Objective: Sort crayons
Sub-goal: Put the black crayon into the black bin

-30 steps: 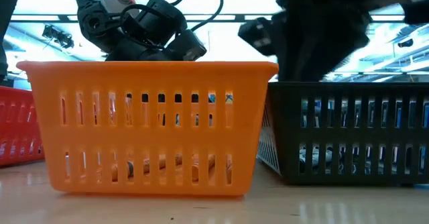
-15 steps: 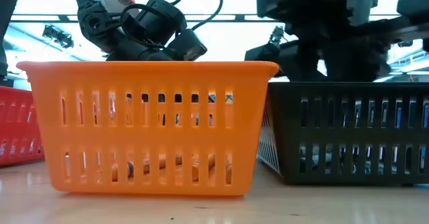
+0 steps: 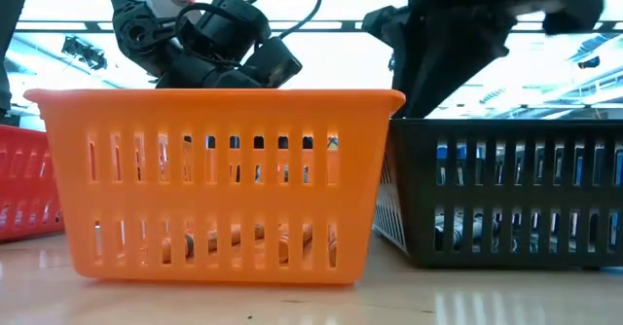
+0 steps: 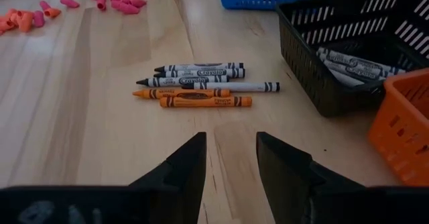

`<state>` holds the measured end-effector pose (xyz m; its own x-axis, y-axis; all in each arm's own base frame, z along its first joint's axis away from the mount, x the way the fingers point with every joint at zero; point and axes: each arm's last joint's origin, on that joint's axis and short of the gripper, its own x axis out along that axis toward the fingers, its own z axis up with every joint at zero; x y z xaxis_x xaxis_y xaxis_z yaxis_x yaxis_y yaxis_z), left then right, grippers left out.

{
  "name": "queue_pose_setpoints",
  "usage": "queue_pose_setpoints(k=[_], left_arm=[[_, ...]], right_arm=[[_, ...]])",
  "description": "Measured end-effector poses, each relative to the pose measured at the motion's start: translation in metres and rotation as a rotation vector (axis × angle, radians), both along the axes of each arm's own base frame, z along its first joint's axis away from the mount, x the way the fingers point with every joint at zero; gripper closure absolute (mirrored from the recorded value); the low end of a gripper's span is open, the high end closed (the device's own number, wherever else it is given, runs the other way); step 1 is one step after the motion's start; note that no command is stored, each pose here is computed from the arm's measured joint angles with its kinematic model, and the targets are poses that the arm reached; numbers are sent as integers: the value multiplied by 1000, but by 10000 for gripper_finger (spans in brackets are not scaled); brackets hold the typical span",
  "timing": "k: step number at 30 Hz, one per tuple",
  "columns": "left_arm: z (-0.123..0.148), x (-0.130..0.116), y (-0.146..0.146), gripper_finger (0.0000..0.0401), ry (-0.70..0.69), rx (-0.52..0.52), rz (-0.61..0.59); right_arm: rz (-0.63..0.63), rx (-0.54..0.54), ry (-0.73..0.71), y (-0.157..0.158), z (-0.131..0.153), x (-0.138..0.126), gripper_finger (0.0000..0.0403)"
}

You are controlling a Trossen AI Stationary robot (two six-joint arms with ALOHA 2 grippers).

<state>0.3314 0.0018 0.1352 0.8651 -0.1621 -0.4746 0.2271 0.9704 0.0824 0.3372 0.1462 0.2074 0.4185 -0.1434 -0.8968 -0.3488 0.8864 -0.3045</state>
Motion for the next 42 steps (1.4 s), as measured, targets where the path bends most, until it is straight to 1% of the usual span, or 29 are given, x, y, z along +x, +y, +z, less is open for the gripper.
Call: queue_pose_setpoints(k=[2, 4, 6, 9, 11, 17, 19, 20, 22, 24, 26, 28, 31, 34, 35, 37, 40, 42], left_arm=[[0, 0, 0, 260, -5, 0, 0], [1, 0, 0, 260, -9, 0, 0], [1, 0, 0, 260, -9, 0, 0], [1, 0, 0, 260, -10, 0, 0], [1, 0, 0, 260, -8, 0, 0], [1, 0, 0, 260, -8, 1, -1], [1, 0, 0, 260, -8, 3, -2], [1, 0, 0, 260, -9, 8, -5], [1, 0, 0, 260, -10, 15, -9], [1, 0, 0, 260, -10, 17, -10], [0, 0, 0, 260, -6, 18, -11], [0, 0, 0, 260, -10, 19, -8], [1, 0, 1, 260, -10, 20, -3], [1, 0, 2, 260, -9, 21, -2], [0, 0, 2, 260, -8, 20, -1], [0, 0, 2, 260, -6, 20, -1], [0, 0, 2, 260, -2, 20, -1], [0, 0, 2, 260, -1, 20, -1]], right_arm=[[-9, -48, 31, -7, -1, -1, 306], [-15, -68, 67, -16, -3, -1, 306], [-42, -74, 96, -26, -7, -1, 306], [-67, -56, 154, -41, -13, -2, 306], [-44, -40, 177, -49, -18, -1, 306], [109, -45, 286, -68, -32, -7, 306], [111, -40, 297, -76, -34, -6, 306], [79, -30, 299, -80, -36, -6, 306], [-43, 10, 296, -90, -38, -6, 306], [-238, 71, 278, -99, -38, -6, 306], [-485, 136, 245, -108, -38, -5, 306], [-697, 212, 219, -115, -39, -4, 306], [-950, 337, 216, -123, -39, -5, 306], [-1169, 422, 223, -127, -45, -8, 306], [-1211, 437, 242, -127, -48, -11, 306], [-1251, 455, 271, -127, -56, -16, 306], [-1290, 488, 270, -127, -66, -20, 306], [-1299, 502, 260, -127, -67, -20, 306]])
